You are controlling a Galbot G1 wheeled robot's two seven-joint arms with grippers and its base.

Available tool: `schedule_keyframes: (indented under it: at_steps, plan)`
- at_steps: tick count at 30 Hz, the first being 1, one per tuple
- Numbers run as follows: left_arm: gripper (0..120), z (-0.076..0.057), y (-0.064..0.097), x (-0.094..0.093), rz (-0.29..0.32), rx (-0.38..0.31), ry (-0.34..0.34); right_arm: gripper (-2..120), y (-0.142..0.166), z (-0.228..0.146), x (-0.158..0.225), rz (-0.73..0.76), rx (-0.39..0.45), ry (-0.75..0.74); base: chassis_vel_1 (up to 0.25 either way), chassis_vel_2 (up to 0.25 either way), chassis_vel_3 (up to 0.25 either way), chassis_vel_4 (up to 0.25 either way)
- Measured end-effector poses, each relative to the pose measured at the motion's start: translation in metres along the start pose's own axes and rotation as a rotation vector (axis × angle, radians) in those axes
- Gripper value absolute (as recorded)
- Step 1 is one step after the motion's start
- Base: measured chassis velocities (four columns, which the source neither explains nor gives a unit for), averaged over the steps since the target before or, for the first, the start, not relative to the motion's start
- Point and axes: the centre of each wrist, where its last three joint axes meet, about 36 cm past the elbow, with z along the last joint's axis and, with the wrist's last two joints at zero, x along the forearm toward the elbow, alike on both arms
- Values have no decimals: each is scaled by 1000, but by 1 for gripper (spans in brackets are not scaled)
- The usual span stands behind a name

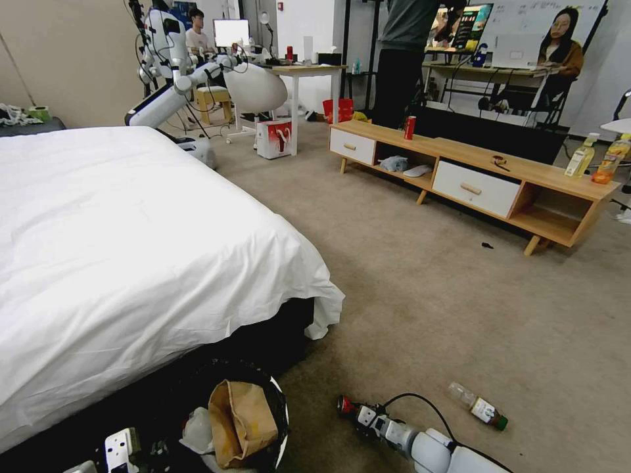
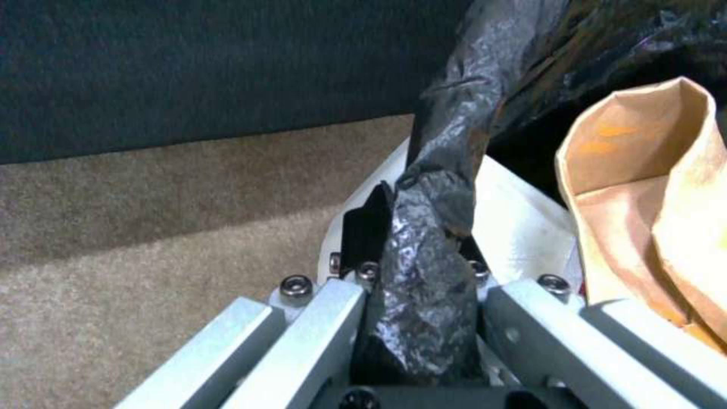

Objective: Pick up the trash bin and place the garbage on the floor into it.

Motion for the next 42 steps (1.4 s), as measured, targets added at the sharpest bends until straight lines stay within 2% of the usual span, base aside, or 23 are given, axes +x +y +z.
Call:
schedule_keyframes:
  at_steps: [12, 15, 19, 20, 25, 26, 28, 30, 33, 36, 39, 42]
  plan:
    - [1, 2, -2, -2, 3, -3, 10, 15, -1, 8, 25, 52, -84, -3, 0, 0, 0, 0]
    - [1, 3, -4, -1, 12, -4, 14, 15, -14, -18, 49, 115, -146, -87, 0, 0, 0, 0]
    - [1, 2, -5, -1, 15, -4, 15, 15, -25, -34, 62, 147, -165, -135, 0, 0, 0, 0]
    - [1, 1, -7, -1, 26, 3, 16, 15, -39, -50, 78, 185, -180, -187, 0, 0, 0, 0]
    - [1, -1, -8, 0, 41, 17, 17, 15, -59, -78, 105, 233, -219, -259, 0, 0, 0, 0]
    - [1, -2, -9, 1, 50, 23, 18, 15, -67, -95, 117, 249, -229, -310, 0, 0, 0, 0]
    - [1, -3, -9, 1, 54, 23, 17, 15, -72, -106, 124, 257, -228, -344, 0, 0, 0, 0]
    - [1, -8, -9, 2, 71, 28, 12, 15, -85, -132, 139, 273, -216, -432, 0, 0, 0, 0]
    - [1, -10, -8, 2, 78, 25, 6, 15, -93, -146, 146, 280, -212, -474, 0, 0, 0, 0]
    - [1, -17, -4, 3, 82, 17, -11, 15, -111, -184, 158, 281, -202, -586, 0, 0, 0, 0]
    - [1, -19, -4, 3, 84, 17, -16, 15, -114, -193, 160, 278, -200, -616, 0, 0, 0, 0]
    - [1, -24, -3, 3, 95, 13, -32, 15, -121, -231, 168, 248, -208, -730, 0, 0, 0, 0]
